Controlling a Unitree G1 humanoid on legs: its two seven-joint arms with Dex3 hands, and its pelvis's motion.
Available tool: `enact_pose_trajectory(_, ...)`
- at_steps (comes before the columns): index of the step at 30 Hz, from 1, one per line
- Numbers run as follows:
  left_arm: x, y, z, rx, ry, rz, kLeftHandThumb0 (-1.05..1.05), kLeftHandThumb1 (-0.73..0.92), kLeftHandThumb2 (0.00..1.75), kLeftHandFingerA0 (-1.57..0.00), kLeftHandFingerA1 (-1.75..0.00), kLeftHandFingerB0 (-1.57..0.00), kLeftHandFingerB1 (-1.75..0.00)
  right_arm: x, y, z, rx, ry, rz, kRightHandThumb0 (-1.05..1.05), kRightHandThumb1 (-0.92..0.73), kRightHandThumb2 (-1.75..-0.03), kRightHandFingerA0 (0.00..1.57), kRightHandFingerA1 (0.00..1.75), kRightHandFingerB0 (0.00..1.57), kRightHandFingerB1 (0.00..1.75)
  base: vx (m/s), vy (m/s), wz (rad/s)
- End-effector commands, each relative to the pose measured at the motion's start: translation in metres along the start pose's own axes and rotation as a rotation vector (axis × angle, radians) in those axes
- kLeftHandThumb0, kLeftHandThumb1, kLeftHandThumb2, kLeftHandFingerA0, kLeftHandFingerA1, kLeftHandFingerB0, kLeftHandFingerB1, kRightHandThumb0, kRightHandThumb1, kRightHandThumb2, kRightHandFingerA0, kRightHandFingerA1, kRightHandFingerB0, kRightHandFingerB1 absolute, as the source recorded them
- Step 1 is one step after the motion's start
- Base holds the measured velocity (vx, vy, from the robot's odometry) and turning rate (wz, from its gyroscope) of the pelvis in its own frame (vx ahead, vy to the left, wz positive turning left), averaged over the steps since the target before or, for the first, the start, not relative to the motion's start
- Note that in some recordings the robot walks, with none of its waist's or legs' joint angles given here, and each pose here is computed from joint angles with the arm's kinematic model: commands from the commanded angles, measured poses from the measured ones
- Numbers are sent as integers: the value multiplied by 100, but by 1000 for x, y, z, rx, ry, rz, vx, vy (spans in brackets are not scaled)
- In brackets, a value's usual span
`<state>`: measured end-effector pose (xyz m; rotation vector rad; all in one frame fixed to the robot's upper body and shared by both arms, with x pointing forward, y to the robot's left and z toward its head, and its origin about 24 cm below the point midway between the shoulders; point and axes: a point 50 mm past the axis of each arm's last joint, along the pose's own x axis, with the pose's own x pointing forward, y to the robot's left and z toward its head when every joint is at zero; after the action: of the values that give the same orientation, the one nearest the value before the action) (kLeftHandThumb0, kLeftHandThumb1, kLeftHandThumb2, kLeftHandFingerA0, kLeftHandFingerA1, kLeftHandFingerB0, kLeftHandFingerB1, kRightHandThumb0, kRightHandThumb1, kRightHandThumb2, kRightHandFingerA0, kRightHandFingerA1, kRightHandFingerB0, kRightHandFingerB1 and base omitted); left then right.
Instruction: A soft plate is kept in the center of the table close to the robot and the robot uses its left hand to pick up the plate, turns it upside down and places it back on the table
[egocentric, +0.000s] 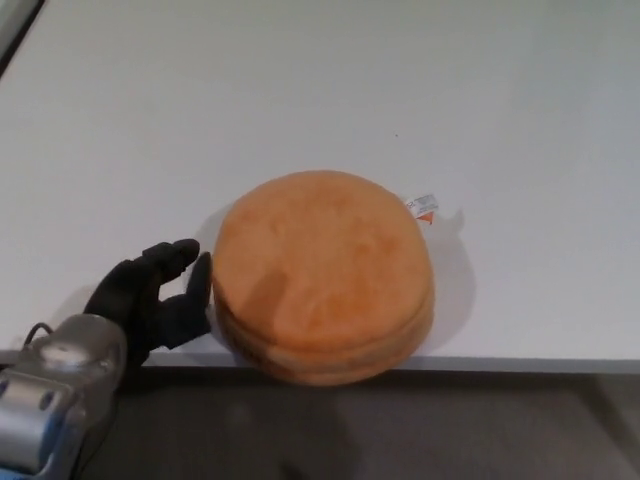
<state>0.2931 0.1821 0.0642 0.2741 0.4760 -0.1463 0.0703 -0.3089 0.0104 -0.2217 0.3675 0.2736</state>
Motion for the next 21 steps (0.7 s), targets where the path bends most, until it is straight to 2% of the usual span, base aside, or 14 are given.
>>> enact_pose_trajectory(1, -18, 6, -3, 310, -143, 195, -99, 69, 116, -9, -25, -10, -9, 0, -8, 1, -6, -3, -9, -86, -85, -66, 38, 42, 17, 26, 0, 0, 0)
enact_pose_trajectory(3, -23, 4, -5, 308, -170, 194, -98, 70, 116, -9, -24, -9, -9, 0, -8, 0, -7, -6, -11, -85, -86, -67, 38, 41, 17, 26, 0, 0, 0)
enact_pose_trajectory(5, -37, -1, -12, 292, -253, 175, -97, 72, 117, -8, -32, -9, -10, 0, -10, 2, -31, -16, -10, -83, -87, -67, 38, 43, 16, 26, 0, 0, 0)
enact_pose_trajectory(8, -49, -4, -20, 269, -322, 165, -94, 72, 115, -9, -35, -9, -19, 1, -10, 2, -8, -7, -14, -85, -85, -66, 37, 42, 16, 26, 0, 0, 0)
enact_pose_trajectory(11, -65, -8, -31, 255, -400, 146, -93, 73, 117, -1, -42, -1, -23, -1, -9, 6, -10, -10, -12, -86, -86, -66, 36, 45, 17, 26, 0, 0, 0)
enact_pose_trajectory(12, -70, -9, -34, 242, -407, 140, -93, 71, 117, -13, -51, 0, -29, -1, -9, 7, -13, -14, -10, -85, -87, -67, 36, 46, 17, 26, 0, 0, 0)
enact_pose_trajectory(13, -74, -10, -37, 235, -411, 137, -93, 71, 117, -13, -51, 0, -29, -2, -8, 9, -15, -17, -8, -85, -87, -67, 36, 46, 17, 26, 0, 0, 0)
enact_pose_trajectory(14, -86, -12, -45, 215, -428, 128, -102, 92, 71, -14, -39, -9, -26, -2, -8, 10, -19, -20, -6, -84, -87, -67, 36, 46, 16, 26, 0, 0, 0)
enact_pose_trajectory(16, -94, -13, -50, 200, -445, 123, -99, 92, 70, -14, -39, -11, -26, -1, -8, 10, -20, -22, -7, -84, -86, -67, 34, 46, 16, 26, 0, 0, 0)
enact_pose_trajectory(17, -99, -14, -54, 189, -450, 119, -98, 92, 69, -13, -38, -11, -26, -2, -8, 11, -19, -20, -9, -85, -70, -106, 26, 54, 6, 38, 0, 0, 0)
enact_pose_trajectory(18, -103, -14, -57, 179, -451, 113, -98, 92, 69, -13, -38, -11, -26, -2, -8, 12, -17, -16, -12, -85, -70, -106, 26, 54, 6, 38, 0, 0, 0)
enact_pose_trajectory(19, -113, -15, -68, 172, -451, 113, -105, 79, 84, -12, -41, -9, -28, -3, -7, 14, -40, -26, -14, -87, -74, -107, 27, 55, 7, 35, 0, 0, 0)
enact_pose_trajectory(20, -117, -16, -72, 169, -453, 115, -97, 92, 70, -14, -38, -11, -26, -3, -6, 14, -31, -25, -11, -83, -88, -67, 33, 48, 14, 26, 0, 0, 0)
enact_pose_trajectory(21, -121, -16, -76, 166, -451, 116, -39, 36, 104, 0, -50, 0, -50, -2, -6, 14, -27, -22, -13, -86, -73, -107, 26, 55, 7, 37, 0, 0, 0)
